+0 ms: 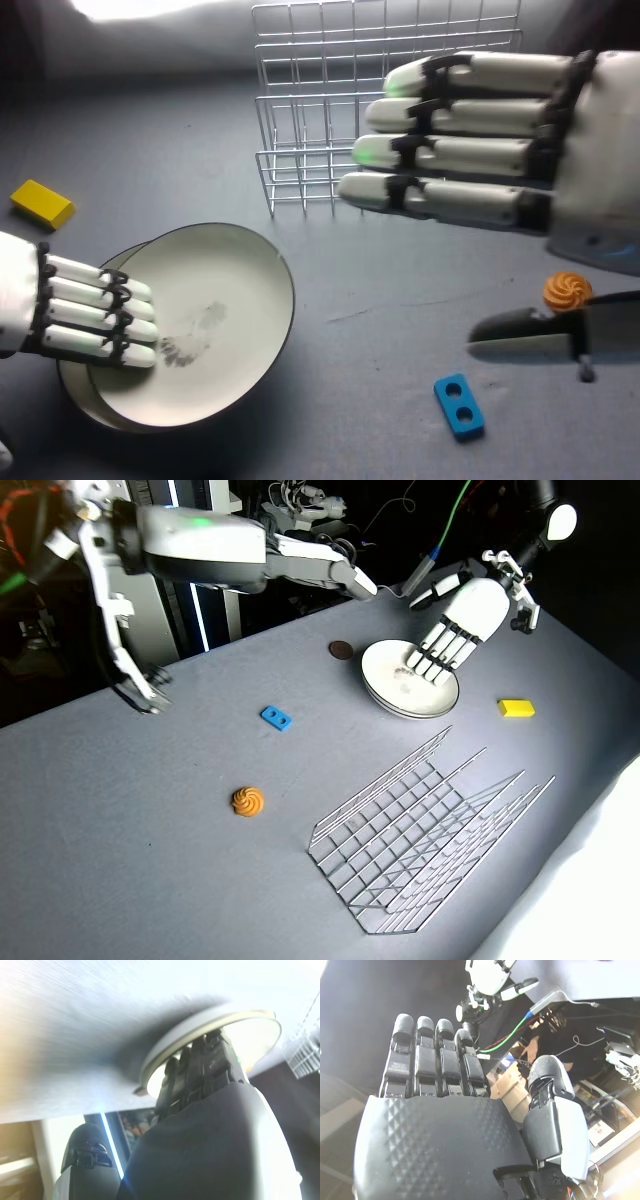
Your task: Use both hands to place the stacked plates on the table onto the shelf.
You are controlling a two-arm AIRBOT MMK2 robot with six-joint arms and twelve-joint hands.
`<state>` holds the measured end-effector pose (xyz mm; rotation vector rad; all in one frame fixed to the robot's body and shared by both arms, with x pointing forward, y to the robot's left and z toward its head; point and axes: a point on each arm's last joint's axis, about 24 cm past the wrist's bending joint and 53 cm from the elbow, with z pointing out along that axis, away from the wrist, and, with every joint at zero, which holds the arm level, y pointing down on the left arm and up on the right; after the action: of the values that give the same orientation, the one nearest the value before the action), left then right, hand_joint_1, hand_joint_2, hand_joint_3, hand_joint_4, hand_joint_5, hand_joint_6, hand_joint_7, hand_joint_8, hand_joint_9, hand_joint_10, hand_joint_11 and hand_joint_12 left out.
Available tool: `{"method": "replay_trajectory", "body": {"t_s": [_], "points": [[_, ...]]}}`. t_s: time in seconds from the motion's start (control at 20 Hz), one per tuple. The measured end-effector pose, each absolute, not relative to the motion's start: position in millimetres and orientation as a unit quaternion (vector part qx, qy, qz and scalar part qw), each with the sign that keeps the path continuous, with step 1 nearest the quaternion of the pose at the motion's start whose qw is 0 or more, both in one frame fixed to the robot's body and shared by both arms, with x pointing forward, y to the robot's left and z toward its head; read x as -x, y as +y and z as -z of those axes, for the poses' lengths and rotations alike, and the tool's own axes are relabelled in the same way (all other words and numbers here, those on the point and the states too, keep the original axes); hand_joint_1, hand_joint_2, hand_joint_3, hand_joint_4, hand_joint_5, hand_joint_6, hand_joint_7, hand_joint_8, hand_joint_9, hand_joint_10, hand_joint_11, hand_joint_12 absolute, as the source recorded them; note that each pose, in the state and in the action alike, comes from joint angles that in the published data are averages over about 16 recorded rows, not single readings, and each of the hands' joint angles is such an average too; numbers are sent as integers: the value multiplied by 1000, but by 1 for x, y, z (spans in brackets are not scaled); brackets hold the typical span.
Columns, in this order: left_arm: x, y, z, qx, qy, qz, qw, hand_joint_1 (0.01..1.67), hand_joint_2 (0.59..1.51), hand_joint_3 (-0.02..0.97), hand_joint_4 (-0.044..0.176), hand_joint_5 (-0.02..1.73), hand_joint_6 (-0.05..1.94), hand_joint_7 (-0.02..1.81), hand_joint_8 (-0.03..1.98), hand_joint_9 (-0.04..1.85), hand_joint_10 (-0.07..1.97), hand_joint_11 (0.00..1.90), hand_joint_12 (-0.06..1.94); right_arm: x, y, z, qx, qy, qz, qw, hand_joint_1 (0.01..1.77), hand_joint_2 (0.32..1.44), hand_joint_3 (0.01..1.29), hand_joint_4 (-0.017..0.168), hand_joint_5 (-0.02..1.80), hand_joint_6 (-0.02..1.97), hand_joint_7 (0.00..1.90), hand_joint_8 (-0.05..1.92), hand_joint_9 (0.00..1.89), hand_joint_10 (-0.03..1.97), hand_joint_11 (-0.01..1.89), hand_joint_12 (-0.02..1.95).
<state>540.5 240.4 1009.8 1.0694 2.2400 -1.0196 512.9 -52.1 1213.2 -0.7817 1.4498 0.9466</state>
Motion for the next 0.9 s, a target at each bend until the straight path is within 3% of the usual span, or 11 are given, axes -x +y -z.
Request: {"method": "replay_trajectory", "body": {"t_s": [0.6,0.75,0.9], "points": [[-538,197,-1013,-375,807,392,233,18,1125,18,-1,15,7,-12,-15,12,-4,21,3,-545,-4,-1163,386,629,-376,561,49,1222,14,3,152,23,196,13,185,20,15,477],[-537,190,-1014,-373,806,395,233,18,1126,19,0,17,7,-12,-16,16,0,21,10,-548,4,-1153,398,633,-366,554,137,1228,14,3,134,23,170,13,163,20,15,452],[-536,187,-1015,-373,806,397,233,18,1127,19,1,19,7,-12,-17,19,4,21,14,-550,10,-1144,406,637,-359,548,337,1220,14,3,125,23,150,13,148,20,14,461]]}}
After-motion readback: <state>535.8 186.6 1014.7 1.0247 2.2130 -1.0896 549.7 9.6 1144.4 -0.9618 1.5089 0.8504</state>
